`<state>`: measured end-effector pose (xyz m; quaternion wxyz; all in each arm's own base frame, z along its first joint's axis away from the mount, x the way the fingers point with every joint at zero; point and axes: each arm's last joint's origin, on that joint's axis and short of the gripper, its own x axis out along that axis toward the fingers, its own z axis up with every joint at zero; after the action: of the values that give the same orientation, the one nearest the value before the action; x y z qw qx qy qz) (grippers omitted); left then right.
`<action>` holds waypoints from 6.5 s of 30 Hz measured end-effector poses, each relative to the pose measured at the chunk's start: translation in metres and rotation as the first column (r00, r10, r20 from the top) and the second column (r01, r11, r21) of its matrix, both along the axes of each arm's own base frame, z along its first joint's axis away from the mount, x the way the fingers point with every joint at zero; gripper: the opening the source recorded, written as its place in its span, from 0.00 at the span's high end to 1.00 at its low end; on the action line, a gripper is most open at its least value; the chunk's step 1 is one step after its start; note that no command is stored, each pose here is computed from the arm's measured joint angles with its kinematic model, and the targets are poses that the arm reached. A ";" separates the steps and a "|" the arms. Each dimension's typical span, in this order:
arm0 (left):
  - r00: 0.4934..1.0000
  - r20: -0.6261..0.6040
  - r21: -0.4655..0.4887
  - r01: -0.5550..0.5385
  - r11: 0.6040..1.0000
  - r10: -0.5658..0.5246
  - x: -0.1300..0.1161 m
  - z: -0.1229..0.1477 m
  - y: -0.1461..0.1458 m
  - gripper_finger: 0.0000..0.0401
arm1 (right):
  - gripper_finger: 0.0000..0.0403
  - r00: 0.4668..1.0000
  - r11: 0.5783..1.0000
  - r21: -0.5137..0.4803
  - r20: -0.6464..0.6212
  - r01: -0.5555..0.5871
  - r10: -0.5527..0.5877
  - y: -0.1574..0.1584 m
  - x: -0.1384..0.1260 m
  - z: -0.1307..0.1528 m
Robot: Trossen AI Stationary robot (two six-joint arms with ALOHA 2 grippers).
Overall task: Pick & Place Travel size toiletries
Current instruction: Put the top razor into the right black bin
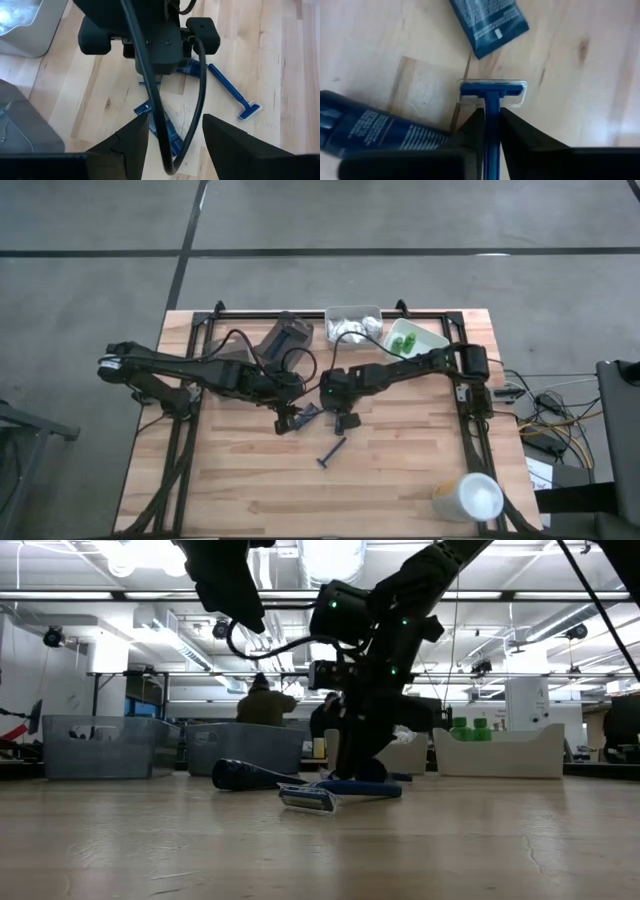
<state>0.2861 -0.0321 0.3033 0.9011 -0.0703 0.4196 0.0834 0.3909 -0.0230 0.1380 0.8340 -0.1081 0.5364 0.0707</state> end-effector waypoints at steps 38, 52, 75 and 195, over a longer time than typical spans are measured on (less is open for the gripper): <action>0.939 0.293 0.325 0.078 0.942 -0.179 0.016 0.033 0.002 0.53 | 0.93 0.680 0.872 0.469 0.686 -0.142 -0.258 -0.008 -0.112 0.136; 0.716 0.695 0.086 0.009 0.996 -0.066 0.048 0.027 0.011 0.53 | 0.93 0.343 0.842 0.424 0.886 -0.333 -0.311 -0.005 -0.128 0.165; 0.624 0.781 -0.017 -0.024 1.000 0.028 0.048 0.030 0.019 0.57 | 0.93 0.325 0.870 0.377 0.905 -0.319 -0.273 -0.013 -0.084 0.175; 0.964 0.258 0.746 -0.152 0.648 -0.071 -0.006 0.048 0.057 0.93 | 0.72 0.684 0.433 0.895 0.251 0.106 -0.685 -0.076 -0.063 0.214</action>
<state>0.2804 0.0251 0.3513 0.8925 0.2938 0.2203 0.2618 0.3282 -0.0994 0.3519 0.8915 0.4190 0.1597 0.0651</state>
